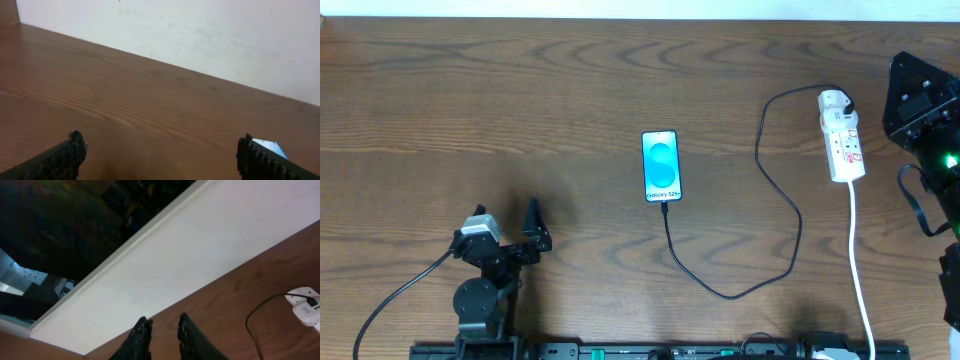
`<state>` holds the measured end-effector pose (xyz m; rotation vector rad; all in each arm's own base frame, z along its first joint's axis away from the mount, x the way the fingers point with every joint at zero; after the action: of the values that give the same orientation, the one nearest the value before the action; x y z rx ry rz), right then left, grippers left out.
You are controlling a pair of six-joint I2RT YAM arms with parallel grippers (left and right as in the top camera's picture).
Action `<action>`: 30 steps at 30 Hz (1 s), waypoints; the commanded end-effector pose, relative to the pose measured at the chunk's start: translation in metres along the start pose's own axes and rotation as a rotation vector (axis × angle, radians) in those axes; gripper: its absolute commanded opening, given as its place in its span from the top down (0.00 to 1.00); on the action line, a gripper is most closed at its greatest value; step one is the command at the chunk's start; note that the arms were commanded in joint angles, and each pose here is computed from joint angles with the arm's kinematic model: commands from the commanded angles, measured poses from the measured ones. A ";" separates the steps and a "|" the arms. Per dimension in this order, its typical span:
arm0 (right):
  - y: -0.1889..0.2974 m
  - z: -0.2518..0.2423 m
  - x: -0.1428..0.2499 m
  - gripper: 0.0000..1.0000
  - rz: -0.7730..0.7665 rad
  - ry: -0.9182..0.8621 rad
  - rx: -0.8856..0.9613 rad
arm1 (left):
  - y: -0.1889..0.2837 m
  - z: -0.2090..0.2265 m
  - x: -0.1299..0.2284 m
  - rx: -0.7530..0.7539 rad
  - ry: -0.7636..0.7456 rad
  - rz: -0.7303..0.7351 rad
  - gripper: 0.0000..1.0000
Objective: Plug charger to phone and switch on socket
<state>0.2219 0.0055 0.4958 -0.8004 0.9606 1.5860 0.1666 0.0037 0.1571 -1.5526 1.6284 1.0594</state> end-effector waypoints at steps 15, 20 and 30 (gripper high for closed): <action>0.002 0.004 0.001 0.82 0.005 0.016 -0.022 | -0.001 0.007 0.010 -0.036 -0.066 0.050 0.02; 0.002 0.004 0.002 0.83 0.009 0.015 -0.020 | -0.001 0.007 0.010 -0.036 -0.066 0.050 0.02; 0.012 0.006 0.000 0.83 -0.010 0.018 -0.029 | 0.001 0.004 0.006 -0.020 -0.066 0.022 0.02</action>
<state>0.2204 0.0056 0.4954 -0.7978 0.9630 1.5878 0.1663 0.0036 0.1580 -1.5192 1.5939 1.0811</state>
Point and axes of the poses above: each gripper's point midway between its finger pads, its own y axis back along the fingers, its own z axis along the line the jaws close on, x = y × z, the point moved 8 cm from there along y, back along the fingers, and after that the axes turned 13 degrees about y, right-handed, at the moved point
